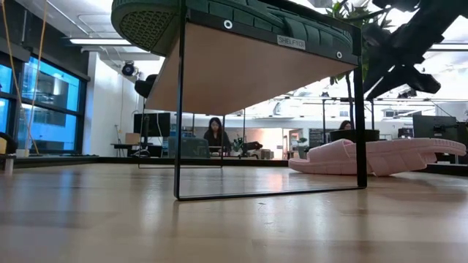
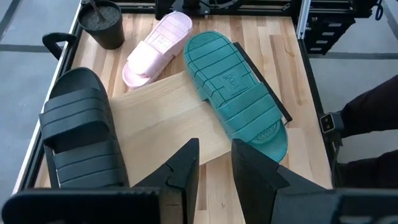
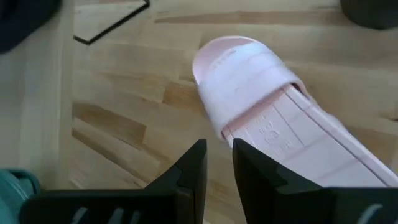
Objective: Pick and place slides into the shelf
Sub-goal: Put the pink pair of slides on the shelf
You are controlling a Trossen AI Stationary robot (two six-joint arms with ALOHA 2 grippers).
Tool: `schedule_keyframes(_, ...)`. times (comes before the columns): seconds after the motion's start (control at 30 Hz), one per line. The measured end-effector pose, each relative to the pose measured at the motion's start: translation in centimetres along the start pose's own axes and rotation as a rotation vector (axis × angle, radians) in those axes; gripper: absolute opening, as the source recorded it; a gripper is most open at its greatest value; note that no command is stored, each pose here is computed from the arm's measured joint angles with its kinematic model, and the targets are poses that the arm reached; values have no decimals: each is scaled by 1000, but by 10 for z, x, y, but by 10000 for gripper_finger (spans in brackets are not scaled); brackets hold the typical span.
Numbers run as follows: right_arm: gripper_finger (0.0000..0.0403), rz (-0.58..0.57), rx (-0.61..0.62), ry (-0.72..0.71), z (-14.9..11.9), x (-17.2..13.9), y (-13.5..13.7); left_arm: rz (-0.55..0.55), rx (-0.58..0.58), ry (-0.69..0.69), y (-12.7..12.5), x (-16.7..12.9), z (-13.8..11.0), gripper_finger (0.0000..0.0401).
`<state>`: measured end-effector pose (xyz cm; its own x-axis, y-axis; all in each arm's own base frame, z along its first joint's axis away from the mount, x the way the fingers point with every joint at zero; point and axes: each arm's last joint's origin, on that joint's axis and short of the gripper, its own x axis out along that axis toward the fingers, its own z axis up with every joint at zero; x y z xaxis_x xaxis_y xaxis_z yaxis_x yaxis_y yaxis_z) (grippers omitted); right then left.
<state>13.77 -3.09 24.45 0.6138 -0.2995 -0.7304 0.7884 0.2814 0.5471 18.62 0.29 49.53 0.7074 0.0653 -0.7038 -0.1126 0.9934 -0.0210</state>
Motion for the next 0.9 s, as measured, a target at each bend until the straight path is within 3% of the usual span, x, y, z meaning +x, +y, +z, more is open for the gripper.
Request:
schedule_keyframes(0.2, 71, 32, 49, -14, 2, 8, 8, 0, -5, 0, 0, 0, 0, 83)
schedule_keyframes(0.47, 87, 114, 138, 39, -11, 31, -6, -1, 4, 1, 0, 0, 0, 83)
schedule_keyframes(0.9, 88, 27, 371, -6, -11, 31, -11, -19, 11, 3, -1, 0, 0, 83)
